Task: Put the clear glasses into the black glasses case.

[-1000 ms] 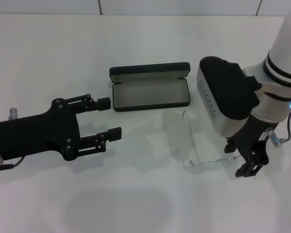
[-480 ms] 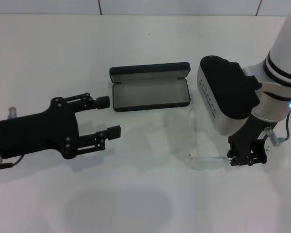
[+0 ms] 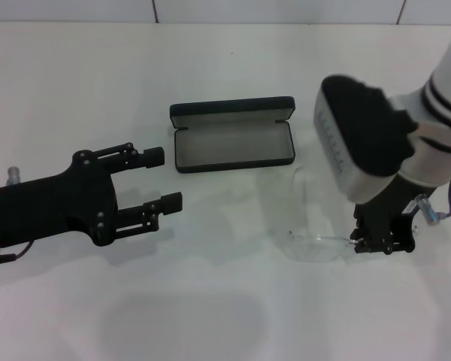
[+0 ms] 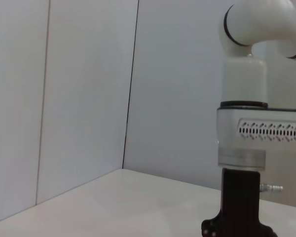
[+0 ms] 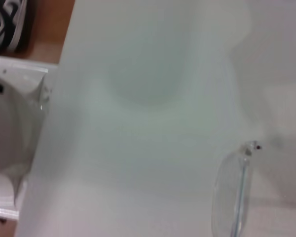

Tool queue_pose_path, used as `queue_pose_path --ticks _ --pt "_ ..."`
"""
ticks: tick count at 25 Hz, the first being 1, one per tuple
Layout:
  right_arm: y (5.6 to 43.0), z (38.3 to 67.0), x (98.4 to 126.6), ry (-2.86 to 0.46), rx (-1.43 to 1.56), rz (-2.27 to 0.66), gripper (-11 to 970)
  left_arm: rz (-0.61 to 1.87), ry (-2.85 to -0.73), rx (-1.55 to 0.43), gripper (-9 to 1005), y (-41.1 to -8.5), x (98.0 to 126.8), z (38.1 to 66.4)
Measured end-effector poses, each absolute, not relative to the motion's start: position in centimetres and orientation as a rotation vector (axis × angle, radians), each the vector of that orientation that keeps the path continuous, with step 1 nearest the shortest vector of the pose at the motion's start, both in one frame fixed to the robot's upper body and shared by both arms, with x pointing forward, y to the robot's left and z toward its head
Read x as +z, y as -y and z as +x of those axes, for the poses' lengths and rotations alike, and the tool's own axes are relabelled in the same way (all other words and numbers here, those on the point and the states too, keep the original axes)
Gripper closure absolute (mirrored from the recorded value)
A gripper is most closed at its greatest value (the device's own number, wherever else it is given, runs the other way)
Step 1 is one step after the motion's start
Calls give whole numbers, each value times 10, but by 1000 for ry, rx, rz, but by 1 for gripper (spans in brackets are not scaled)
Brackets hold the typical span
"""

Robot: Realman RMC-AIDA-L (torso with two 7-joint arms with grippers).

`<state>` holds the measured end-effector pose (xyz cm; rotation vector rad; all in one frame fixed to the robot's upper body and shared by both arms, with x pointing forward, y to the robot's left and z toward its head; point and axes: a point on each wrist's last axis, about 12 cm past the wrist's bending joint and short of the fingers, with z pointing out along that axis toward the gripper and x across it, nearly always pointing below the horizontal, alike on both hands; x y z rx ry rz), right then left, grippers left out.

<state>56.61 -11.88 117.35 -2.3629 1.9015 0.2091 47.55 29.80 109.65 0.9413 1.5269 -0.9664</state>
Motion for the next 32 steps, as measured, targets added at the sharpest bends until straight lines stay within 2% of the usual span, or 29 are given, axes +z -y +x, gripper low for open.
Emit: queue_pose_path --ticks 9,15,19,25,32 --pt "155 557 1202 -1898 326 -2108 903 875 -1506 -943 321 -306 1101 476" --pt "190 544 1212 -1650 549 -1901 910 818 -1412 -964 323 -306 1113 479" --pt "208 539 1199 -1486 686 -1777 910 798 -1297 -1013 324 -301 1130 483" --pt "226 531 1162 -1193 799 -1622 910 741 -1181 -1175 326 -284 1159 506" --pt "231 525 1135 -989 848 -1427 909 856 -1130 -1277 628 -247 1174 525"
